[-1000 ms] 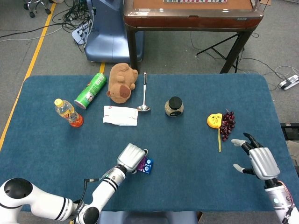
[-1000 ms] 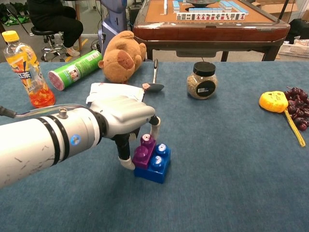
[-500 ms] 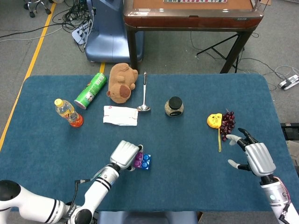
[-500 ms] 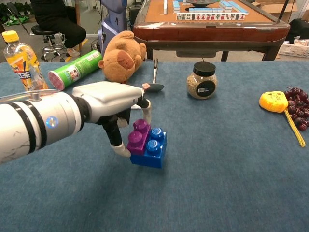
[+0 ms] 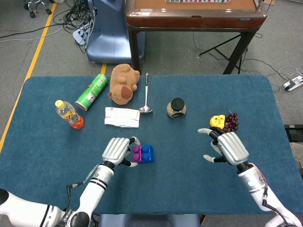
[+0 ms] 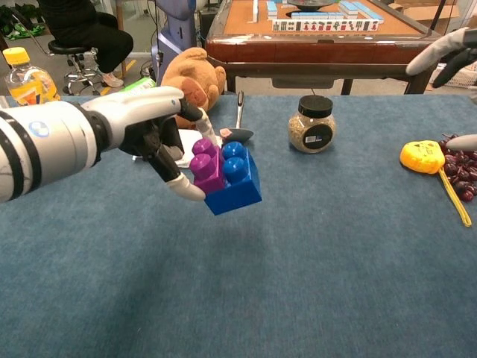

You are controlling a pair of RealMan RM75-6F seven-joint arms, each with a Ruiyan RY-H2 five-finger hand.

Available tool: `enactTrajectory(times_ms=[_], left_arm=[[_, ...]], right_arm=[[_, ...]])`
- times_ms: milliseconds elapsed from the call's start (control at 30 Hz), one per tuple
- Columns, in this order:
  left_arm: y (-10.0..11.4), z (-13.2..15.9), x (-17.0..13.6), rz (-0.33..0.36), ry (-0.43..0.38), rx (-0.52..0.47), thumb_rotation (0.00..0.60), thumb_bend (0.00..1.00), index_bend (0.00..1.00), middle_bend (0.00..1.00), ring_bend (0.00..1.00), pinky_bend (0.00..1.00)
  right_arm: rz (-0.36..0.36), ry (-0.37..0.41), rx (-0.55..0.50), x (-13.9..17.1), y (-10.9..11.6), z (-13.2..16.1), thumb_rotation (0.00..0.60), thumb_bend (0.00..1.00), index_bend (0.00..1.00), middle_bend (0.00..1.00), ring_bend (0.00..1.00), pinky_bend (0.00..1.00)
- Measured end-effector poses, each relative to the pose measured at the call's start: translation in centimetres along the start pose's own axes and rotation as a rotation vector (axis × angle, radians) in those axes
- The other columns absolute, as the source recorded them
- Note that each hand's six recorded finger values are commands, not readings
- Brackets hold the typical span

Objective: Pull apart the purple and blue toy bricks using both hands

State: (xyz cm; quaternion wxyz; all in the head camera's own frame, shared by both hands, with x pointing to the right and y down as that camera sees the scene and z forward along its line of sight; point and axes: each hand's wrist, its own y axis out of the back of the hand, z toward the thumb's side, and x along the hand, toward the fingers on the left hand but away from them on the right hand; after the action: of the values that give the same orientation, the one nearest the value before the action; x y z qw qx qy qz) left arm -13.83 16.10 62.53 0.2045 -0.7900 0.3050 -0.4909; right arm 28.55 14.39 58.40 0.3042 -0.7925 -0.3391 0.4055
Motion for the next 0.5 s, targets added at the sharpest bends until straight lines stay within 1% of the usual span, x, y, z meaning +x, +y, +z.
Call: enactTrajectory(times_ms=[233, 400, 500], left_arm=[[1.0, 0.3, 0.2, 0.045, 0.03, -0.108, 0.6, 0.16, 0.66, 1.0, 0.85, 1.0], [1.3, 0.7, 0.2, 0.069, 0.039, -0.152, 0.6, 0.16, 0.66, 1.0, 0.85, 1.0], [1.5, 0.7, 0.1, 0.077, 0.044, -0.158, 0.6, 0.16, 0.67, 1.0, 0.86, 1.0]], right_arm=[[0.08, 0.008, -0.059, -3.5, -0.6, 2.5, 0.6, 0.0, 0.27, 1.0, 1.0, 1.0], [0.118, 0.022, -0.095, -5.9, -1.1, 4.7, 0.6, 0.0, 0.27, 1.0, 1.0, 1.0], [0.141, 0.027, -0.125, -7.0, -1.5, 5.9, 0.6, 0.0, 0.27, 1.0, 1.0, 1.0]])
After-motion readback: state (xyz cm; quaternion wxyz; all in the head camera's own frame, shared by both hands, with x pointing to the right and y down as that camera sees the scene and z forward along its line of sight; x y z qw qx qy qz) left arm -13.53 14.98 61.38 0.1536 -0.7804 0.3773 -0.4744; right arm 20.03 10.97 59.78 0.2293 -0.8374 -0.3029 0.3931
